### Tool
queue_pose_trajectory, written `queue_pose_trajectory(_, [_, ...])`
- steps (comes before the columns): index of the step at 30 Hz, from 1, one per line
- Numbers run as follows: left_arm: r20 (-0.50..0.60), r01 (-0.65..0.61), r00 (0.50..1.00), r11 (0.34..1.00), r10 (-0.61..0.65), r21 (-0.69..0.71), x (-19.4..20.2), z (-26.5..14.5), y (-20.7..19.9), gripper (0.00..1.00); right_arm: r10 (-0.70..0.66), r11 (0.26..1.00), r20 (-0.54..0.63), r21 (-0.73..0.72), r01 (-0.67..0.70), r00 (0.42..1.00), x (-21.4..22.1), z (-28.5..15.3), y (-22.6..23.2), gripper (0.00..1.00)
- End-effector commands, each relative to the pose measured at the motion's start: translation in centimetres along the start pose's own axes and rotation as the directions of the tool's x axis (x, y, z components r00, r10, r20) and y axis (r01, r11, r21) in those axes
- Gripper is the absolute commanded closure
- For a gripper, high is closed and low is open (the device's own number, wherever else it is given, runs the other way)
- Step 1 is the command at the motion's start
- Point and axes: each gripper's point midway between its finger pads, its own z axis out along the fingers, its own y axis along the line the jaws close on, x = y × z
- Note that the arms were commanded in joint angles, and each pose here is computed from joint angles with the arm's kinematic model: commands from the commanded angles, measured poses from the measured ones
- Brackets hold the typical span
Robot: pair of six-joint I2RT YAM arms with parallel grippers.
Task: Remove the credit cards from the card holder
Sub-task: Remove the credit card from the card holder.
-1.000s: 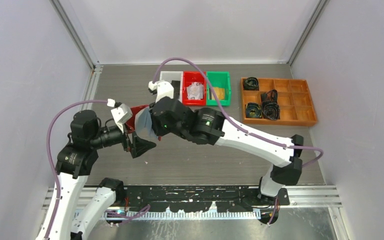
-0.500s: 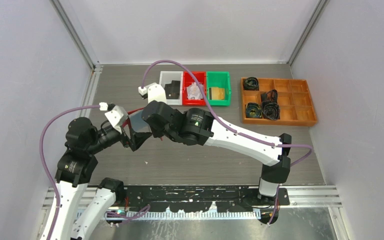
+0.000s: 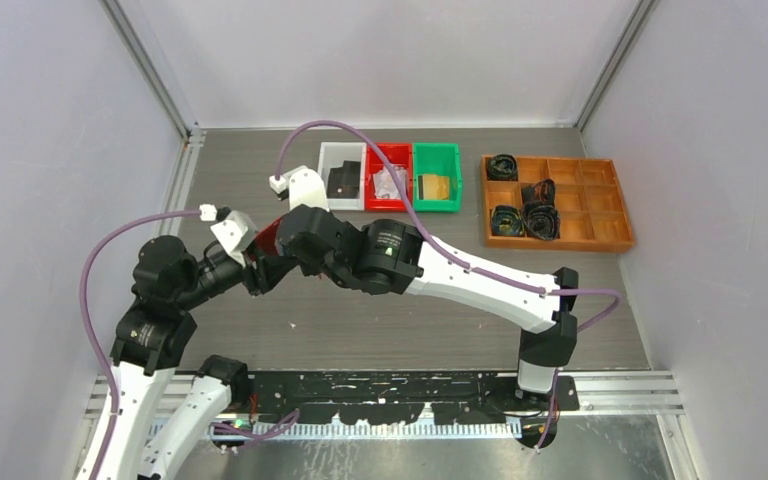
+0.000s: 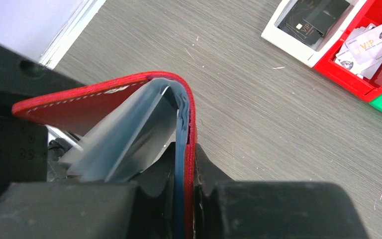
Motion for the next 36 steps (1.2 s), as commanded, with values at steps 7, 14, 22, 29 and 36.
queue_pose_trajectory(7, [0.020,-0.143,0.989,0.970,0.149,-0.195,-2.5,-2.4,2.6,0.72,0.049,0.980,0.089,-0.195,-0.031,0.995,-1.2,-5.6,-0.3,0.99])
queue_pose_trajectory(14, [0.019,-0.123,0.992,0.989,0.125,-0.083,-2.6,-3.0,-0.1,0.80,0.034,0.910,0.092,-0.415,0.008,0.995,0.3,-9.1,0.3,0.99])
queue_pose_trajectory(22, [-0.108,0.102,0.992,0.901,-0.062,0.422,-3.1,-4.3,-9.0,0.58,-0.026,0.845,0.116,-0.528,0.083,0.993,2.0,-11.8,-0.4,0.99])
queue_pose_trajectory(29, [-0.141,0.190,0.980,0.858,-0.138,0.477,-4.5,-4.3,-9.7,0.76,-0.037,0.811,0.126,-0.576,0.103,0.991,2.9,-13.2,-0.8,0.99])
queue_pose_trajectory(36, [-0.144,0.271,0.962,0.864,-0.231,0.424,-5.5,-3.5,-9.0,1.00,0.004,0.797,0.162,-0.597,0.094,0.987,2.6,-13.2,-1.2,0.51])
